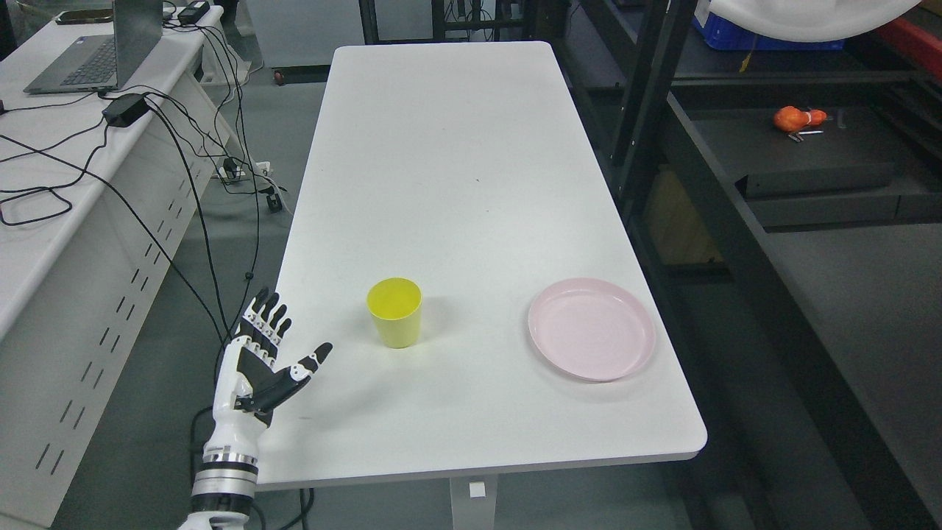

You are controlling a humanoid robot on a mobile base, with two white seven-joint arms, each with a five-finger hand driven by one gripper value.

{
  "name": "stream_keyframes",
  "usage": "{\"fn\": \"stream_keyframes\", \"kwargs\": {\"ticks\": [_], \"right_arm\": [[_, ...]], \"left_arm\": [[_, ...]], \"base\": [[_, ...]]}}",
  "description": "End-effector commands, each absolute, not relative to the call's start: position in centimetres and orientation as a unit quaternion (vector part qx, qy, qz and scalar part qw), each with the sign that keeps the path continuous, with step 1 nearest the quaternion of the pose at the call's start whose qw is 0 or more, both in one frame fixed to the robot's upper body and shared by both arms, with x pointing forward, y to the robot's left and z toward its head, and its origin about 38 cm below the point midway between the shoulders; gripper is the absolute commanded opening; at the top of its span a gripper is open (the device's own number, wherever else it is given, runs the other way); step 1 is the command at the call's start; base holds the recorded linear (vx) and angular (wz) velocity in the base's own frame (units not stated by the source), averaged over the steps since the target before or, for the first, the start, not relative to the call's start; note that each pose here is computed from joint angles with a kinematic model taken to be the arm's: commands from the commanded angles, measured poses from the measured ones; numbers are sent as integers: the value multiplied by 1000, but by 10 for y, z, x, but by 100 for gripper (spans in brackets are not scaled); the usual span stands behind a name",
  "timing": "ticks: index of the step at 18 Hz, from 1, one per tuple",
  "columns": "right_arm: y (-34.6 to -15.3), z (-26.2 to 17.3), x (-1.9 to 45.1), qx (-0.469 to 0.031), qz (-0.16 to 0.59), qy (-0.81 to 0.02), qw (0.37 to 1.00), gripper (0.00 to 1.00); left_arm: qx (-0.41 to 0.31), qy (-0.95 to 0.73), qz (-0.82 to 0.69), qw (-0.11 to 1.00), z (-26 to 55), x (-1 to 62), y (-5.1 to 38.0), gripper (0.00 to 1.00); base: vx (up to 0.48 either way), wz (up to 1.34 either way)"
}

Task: Place yellow IKEA cup on middle right shelf
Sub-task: 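Reach the left hand toward the yellow cup on the table, then close the left hand around the yellow cup and grip it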

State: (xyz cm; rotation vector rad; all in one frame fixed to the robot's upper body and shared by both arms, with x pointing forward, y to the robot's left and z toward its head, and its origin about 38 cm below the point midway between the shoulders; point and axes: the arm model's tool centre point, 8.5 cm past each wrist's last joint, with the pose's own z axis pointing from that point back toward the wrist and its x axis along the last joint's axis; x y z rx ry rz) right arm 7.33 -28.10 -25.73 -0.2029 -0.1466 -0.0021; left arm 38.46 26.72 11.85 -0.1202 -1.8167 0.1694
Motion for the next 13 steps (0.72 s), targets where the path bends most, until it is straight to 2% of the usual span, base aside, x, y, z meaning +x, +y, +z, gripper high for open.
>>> {"fn": "stream_keyframes", "kwargs": {"ticks": [1,8,13], "right_arm": [[-291,-257,64,-108,-4,-66,992,99],[-291,-257,64,-108,-4,-66,992,99],[-291,-257,64,-108,-4,-66,992,99]], "left_arm": [[-69,-776,73,623,115,420,262,99],[-112,-761,28,638,108,431,223,97],[-121,-744,39,655,100,456,221,96]], "base": [[0,0],[0,0],[-1,-7]]}}
